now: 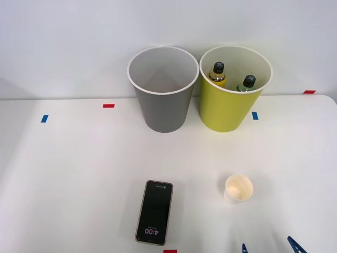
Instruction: Put cans in the gray bin, plastic bottles in the light green bin
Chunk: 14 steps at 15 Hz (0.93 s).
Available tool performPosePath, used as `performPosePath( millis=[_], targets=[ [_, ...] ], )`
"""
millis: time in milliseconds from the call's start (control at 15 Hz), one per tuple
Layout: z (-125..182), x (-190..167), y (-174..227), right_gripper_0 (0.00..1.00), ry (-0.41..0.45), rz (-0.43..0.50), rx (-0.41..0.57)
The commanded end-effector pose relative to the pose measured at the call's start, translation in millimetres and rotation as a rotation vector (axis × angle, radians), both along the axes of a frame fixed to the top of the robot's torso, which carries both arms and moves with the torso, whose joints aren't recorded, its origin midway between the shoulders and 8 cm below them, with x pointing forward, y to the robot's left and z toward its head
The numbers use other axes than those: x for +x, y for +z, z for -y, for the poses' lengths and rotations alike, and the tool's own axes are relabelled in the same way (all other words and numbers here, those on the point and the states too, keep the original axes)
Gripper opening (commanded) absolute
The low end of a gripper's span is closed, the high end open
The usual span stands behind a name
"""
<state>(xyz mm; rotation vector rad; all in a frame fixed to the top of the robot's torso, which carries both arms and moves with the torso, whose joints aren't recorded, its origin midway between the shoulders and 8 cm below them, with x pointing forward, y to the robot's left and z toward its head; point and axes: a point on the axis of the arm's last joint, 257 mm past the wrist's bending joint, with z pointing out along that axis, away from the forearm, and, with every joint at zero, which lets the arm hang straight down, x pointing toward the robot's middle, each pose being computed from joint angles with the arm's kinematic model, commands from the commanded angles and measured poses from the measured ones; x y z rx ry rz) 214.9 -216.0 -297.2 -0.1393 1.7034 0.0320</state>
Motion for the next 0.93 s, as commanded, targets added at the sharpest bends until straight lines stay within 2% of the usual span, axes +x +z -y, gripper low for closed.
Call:
performPosePath(
  millis=[67, 933],
  targets=[
    [0.0, 0.0, 0.0, 1.00, 0.000, 0.000, 0.000],
    [0.0, 0.0, 0.0, 1.00, 0.000, 0.000, 0.000]
  ],
)
